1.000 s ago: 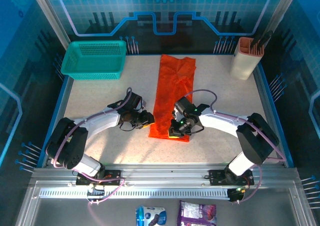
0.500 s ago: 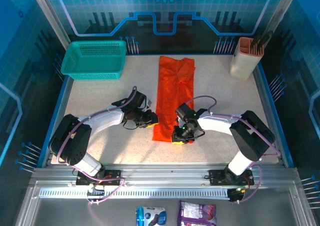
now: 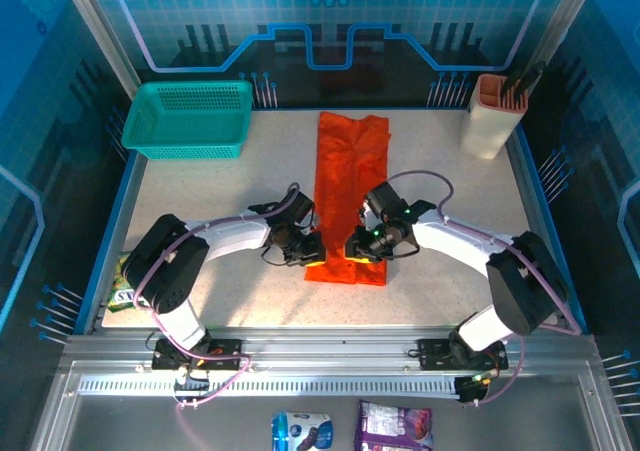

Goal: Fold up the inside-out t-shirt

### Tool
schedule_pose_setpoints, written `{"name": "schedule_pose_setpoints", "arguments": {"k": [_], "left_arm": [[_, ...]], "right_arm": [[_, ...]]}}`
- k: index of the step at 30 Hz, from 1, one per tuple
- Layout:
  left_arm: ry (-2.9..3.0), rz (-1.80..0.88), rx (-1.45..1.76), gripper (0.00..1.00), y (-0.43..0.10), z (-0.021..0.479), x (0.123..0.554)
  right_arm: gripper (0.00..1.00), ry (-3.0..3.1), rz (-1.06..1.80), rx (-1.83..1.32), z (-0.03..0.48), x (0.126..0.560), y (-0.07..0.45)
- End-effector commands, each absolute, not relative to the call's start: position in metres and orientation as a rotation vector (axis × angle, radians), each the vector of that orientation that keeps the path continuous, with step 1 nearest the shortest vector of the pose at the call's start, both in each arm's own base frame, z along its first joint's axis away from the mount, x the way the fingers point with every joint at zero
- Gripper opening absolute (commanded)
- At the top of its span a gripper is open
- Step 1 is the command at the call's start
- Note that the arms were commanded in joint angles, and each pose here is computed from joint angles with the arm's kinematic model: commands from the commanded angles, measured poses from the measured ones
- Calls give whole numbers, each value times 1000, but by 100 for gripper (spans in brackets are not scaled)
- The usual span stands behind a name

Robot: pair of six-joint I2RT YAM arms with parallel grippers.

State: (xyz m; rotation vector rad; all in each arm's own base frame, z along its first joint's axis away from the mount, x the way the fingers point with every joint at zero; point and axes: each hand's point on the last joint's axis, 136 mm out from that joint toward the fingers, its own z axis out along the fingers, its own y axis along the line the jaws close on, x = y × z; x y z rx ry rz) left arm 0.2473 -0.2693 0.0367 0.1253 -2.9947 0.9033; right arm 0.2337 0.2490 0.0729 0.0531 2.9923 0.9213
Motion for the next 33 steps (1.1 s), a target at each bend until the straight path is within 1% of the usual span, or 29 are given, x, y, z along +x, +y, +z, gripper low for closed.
{"name": "schedule_pose_setpoints", "arguments": {"k": [1, 4, 6, 10, 12, 15, 20, 22, 25, 29, 33], "left_arm": [[-2984, 820, 127, 11, -260, 23, 236], [-2960, 807, 141, 11, -258, 15, 225], [-2953, 805, 156, 11, -255, 12, 220], [-2933, 799, 188, 11, -250, 6, 209], [-2925, 792, 192, 11, -249, 4, 204], [-2919, 794, 194, 11, -248, 5, 199], [-2921, 911, 197, 12, -258, 33, 205], [-2959, 887, 174, 12, -257, 43, 212], [-2988, 878, 148, 12, -259, 53, 219], [-2987, 909, 136, 12, -269, 55, 230], [-2997, 852, 129, 12, -270, 41, 236]], "right_arm": [[25, 2967, 1044, 12, 69, 251, 264], [24, 2978, 1049, 51, 50, 263, 262], [22, 3014, 985, 88, 32, 266, 253], [21, 3091, 910, 134, 1, 259, 241], [20, 3082, 948, 130, 4, 256, 243], [21, 3027, 1020, 104, 26, 258, 249], [22, 2970, 1045, 54, 61, 261, 251], [22, 2975, 1069, 33, 69, 254, 254], [23, 2993, 1095, -44, 77, 233, 261], [24, 3047, 1117, -100, 69, 207, 267], [24, 3112, 1138, -97, 41, 187, 271]]}}
